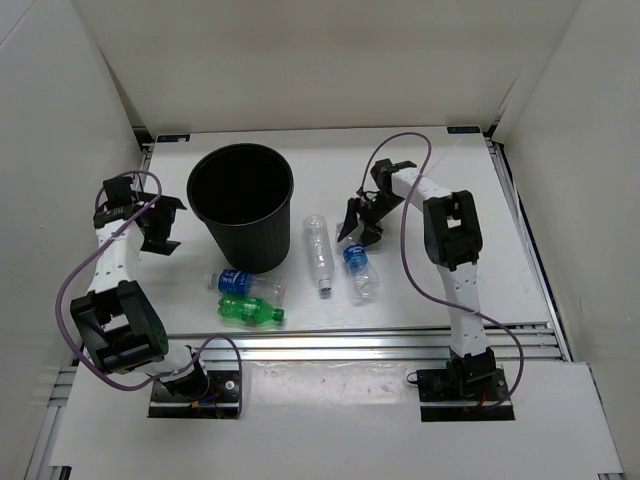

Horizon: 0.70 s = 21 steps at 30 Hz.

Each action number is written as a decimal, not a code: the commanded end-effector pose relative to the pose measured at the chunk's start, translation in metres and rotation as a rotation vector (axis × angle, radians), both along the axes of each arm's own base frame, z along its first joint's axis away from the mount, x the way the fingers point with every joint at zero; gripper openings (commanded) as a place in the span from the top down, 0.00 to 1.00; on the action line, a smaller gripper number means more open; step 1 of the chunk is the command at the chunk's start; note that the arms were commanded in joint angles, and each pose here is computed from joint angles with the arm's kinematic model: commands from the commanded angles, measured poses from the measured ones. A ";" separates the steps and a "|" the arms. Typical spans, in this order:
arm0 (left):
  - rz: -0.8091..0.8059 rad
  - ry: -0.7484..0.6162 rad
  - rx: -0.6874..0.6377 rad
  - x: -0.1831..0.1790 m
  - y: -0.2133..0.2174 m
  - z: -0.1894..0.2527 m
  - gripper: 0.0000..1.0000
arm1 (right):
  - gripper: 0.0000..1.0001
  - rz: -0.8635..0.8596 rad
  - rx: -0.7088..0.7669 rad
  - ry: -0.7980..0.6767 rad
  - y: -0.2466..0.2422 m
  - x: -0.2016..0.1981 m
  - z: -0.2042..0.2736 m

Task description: Put the plastic bottles in the bin

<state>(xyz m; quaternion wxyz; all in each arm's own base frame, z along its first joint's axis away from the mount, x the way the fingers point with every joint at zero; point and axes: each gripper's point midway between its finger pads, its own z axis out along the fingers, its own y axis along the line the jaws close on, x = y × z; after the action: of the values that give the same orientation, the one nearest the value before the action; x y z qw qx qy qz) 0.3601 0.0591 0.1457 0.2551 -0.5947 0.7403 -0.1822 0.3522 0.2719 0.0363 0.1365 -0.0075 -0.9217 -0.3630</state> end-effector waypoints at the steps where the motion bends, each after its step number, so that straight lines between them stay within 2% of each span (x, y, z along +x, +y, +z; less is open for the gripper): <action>1: -0.001 -0.035 0.011 0.002 -0.001 0.014 0.03 | 0.53 -0.060 -0.142 -0.117 -0.033 0.019 0.010; 3: 0.006 -0.032 0.020 0.002 0.001 0.014 0.01 | 0.57 -0.160 -0.137 -0.131 -0.051 0.036 0.035; 7: 0.001 -0.072 0.027 0.007 0.001 0.024 0.01 | 0.62 -0.361 -0.067 -0.317 -0.074 0.080 0.138; 8: -0.006 -0.075 0.019 0.007 -0.001 0.024 0.01 | 0.62 -0.394 -0.007 -0.426 -0.074 0.098 0.185; 10: -0.006 -0.075 0.019 0.007 -0.001 0.024 0.01 | 0.64 -0.418 0.154 -0.565 -0.062 0.101 0.266; 11: -0.006 -0.075 0.019 0.009 0.000 0.023 0.01 | 0.57 -0.407 0.274 -0.739 -0.050 0.113 0.315; 13: -0.013 -0.033 0.009 0.003 -0.002 0.006 0.01 | 0.51 -0.404 0.425 -0.879 -0.034 0.103 0.381; 14: -0.032 -0.025 0.008 0.001 -0.004 0.002 0.01 | 0.49 -0.437 0.485 -0.882 -0.028 0.102 0.404; 16: -0.039 0.016 -0.017 -0.010 -0.010 -0.015 0.01 | 0.46 -0.437 0.586 -0.932 -0.013 0.110 0.435; 18: -0.037 0.044 -0.057 -0.017 -0.017 -0.027 0.01 | 0.46 -0.420 0.689 -0.889 0.005 0.112 0.446; 19: -0.045 0.069 -0.107 -0.025 -0.026 -0.037 0.01 | 0.48 -0.408 0.699 -0.869 0.013 0.118 0.437; 21: -0.050 0.124 -0.165 -0.034 -0.035 -0.050 0.01 | 0.48 -0.370 0.751 -0.928 0.033 0.112 0.448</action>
<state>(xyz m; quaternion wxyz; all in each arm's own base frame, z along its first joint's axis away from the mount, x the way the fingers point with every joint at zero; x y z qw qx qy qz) 0.3379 0.0425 0.1067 0.2017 -0.6015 0.7495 -0.1888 0.4391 0.2735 0.5189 -0.4100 0.0529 -0.6791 -0.6066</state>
